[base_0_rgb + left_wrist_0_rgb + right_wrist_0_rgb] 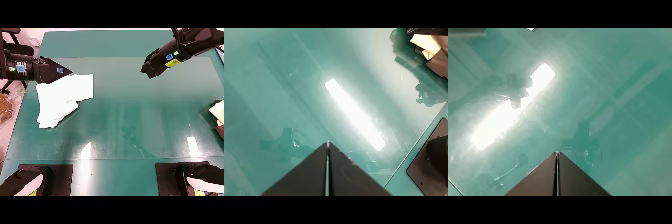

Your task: Fold the shirts.

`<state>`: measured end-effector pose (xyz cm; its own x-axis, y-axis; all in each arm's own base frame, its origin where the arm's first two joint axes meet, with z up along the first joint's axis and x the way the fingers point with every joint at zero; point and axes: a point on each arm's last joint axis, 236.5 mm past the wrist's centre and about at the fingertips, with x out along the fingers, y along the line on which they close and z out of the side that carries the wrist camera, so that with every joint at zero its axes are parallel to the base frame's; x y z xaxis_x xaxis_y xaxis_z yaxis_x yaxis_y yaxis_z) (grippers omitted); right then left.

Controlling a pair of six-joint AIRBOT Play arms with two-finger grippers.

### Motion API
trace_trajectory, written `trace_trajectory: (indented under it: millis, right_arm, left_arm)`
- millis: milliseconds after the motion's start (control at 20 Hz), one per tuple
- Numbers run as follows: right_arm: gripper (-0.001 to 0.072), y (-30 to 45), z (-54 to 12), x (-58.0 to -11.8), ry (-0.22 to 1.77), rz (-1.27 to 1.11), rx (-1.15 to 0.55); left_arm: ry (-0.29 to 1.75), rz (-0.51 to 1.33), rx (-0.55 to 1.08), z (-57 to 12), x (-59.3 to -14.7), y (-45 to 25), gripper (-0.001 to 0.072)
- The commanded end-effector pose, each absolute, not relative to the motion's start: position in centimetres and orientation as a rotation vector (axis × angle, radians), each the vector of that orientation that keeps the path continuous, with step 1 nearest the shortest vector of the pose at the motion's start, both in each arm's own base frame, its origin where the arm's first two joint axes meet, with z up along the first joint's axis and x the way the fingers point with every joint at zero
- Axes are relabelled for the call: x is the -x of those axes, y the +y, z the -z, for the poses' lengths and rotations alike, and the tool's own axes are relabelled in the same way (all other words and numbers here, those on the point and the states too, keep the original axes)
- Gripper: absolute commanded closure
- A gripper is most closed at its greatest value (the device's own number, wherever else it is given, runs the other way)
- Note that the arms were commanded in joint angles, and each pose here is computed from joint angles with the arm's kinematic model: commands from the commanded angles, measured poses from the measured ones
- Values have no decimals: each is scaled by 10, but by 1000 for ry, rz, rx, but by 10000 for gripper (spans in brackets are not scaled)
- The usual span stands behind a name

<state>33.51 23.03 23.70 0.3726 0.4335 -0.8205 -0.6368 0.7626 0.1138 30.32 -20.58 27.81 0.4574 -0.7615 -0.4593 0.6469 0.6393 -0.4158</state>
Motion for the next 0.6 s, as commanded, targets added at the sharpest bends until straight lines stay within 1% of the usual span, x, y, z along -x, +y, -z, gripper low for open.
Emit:
trace_trajectory:
  millis: [0, 100, 150, 200, 250, 300, 350, 450, 500, 550]
  right_arm:
    - [690, 230, -237, -335, 969, -694, 237]
    - [689, 230, -237, -335, 969, -694, 237]
    - [689, 230, -237, -335, 970, -695, 237]
    - [689, 230, -237, -335, 970, -695, 237]
    - [689, 230, -237, -335, 970, -695, 237]
    - [689, 230, -237, -335, 969, -695, 237]
    - [690, 230, -237, -335, 971, -695, 237]
    - [685, 230, -237, -334, 974, -693, 234]
    - [558, 228, -236, -335, 991, -662, 192]
    - [188, 226, -236, -338, 1004, -630, 144]
  left_arm:
    - [654, 877, 205, -281, -304, -207, 685]
    - [670, 865, 183, -276, -304, -204, 685]
    - [704, 807, 170, -266, -309, -194, 670]
    - [749, 699, 154, -251, -319, -175, 401]
    - [798, 534, 140, -234, -331, -145, 103]
    - [821, 380, 102, -223, -342, -113, 70]
    - [829, 240, 42, -215, -349, -79, 72]
    - [835, 53, -37, -208, -360, -34, 73]
    - [854, 22, -33, -201, -363, -23, 72]
    - [884, 10, 10, -192, -367, -16, 72]
